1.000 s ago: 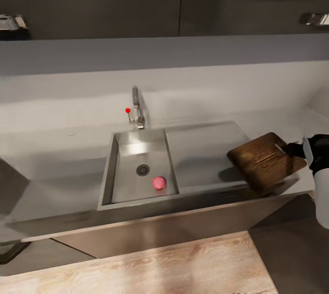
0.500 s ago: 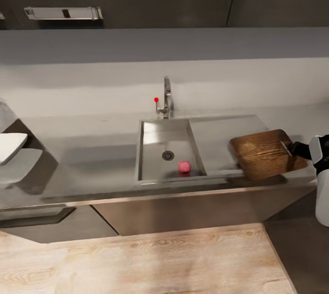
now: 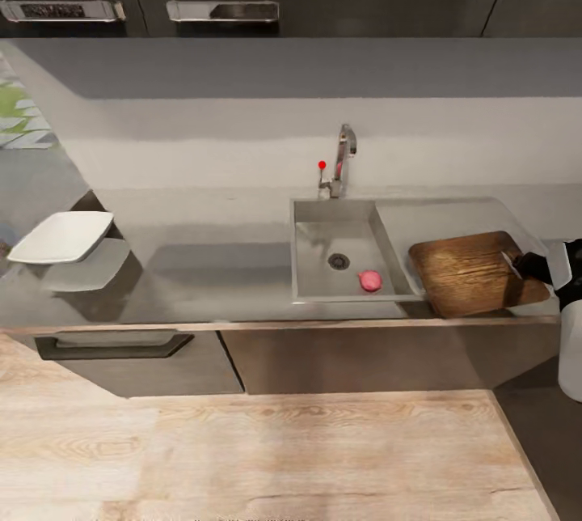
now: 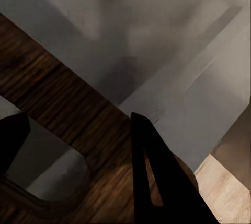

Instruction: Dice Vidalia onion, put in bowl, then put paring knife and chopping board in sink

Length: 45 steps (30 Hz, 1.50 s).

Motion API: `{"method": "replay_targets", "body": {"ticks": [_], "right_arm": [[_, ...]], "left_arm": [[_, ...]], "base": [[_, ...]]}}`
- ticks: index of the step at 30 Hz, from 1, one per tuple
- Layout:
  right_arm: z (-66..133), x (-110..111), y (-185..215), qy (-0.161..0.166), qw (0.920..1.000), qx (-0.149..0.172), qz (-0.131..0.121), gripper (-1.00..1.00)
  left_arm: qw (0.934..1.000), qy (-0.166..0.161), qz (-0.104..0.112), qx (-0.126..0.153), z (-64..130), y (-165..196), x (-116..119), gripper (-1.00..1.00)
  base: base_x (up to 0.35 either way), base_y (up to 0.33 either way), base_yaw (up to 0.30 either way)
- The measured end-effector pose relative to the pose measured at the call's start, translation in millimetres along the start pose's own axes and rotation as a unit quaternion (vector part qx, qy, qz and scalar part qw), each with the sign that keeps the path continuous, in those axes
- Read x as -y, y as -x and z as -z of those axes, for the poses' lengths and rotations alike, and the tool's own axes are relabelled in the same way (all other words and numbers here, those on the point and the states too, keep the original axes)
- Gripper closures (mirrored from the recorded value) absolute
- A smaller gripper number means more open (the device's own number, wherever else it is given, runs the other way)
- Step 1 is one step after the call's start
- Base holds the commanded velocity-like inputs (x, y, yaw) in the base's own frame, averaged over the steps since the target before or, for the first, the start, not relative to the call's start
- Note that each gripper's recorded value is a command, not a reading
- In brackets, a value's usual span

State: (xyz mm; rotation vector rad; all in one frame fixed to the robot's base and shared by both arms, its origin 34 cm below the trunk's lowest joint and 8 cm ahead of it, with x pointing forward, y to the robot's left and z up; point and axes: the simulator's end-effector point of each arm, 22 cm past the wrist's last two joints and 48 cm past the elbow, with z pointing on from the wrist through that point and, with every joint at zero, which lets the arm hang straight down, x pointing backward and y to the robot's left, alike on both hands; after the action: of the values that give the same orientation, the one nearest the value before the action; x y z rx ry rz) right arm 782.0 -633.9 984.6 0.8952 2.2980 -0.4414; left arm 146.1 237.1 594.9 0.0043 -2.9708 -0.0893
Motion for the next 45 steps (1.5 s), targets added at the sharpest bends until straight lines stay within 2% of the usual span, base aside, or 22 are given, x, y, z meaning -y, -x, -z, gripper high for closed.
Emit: {"method": "replay_targets", "body": {"ticks": [7,15,28,34,45], "right_arm": [[1.1,5.4,6.8,-0.012,0.9999,0.009,-0.007,1.00],[-2.6,5.9,-3.7,-0.017,0.9980,-0.009,-0.060,1.00],[-9.0,6.5,-10.2,-0.022,0.9977,-0.014,-0.063,1.00],[-10.0,6.7,-11.1,-0.022,0.9977,-0.015,-0.062,1.00],[-10.1,6.3,-10.7,-0.021,0.9976,-0.014,-0.064,1.00]], "left_arm": [[1.0000,0.001,0.000,-0.002,-0.8,-2.0,-0.8,-1.00],[1.0000,0.001,0.000,-0.006,-1.7,-5.4,-1.6,-1.00],[0.9999,0.007,-0.001,-0.012,-3.6,-10.0,-10.3,-1.00],[0.9999,0.006,-0.001,-0.013,-3.8,-11.3,-10.1,-1.00],[0.9999,0.006,-0.002,-0.014,-3.8,-11.4,-10.0,-1.00]], "base": [[-0.002,0.302,0.123],[0.000,0.304,0.123],[0.001,0.304,0.118],[0.162,0.269,0.024],[0.085,0.070,0.001]]}}
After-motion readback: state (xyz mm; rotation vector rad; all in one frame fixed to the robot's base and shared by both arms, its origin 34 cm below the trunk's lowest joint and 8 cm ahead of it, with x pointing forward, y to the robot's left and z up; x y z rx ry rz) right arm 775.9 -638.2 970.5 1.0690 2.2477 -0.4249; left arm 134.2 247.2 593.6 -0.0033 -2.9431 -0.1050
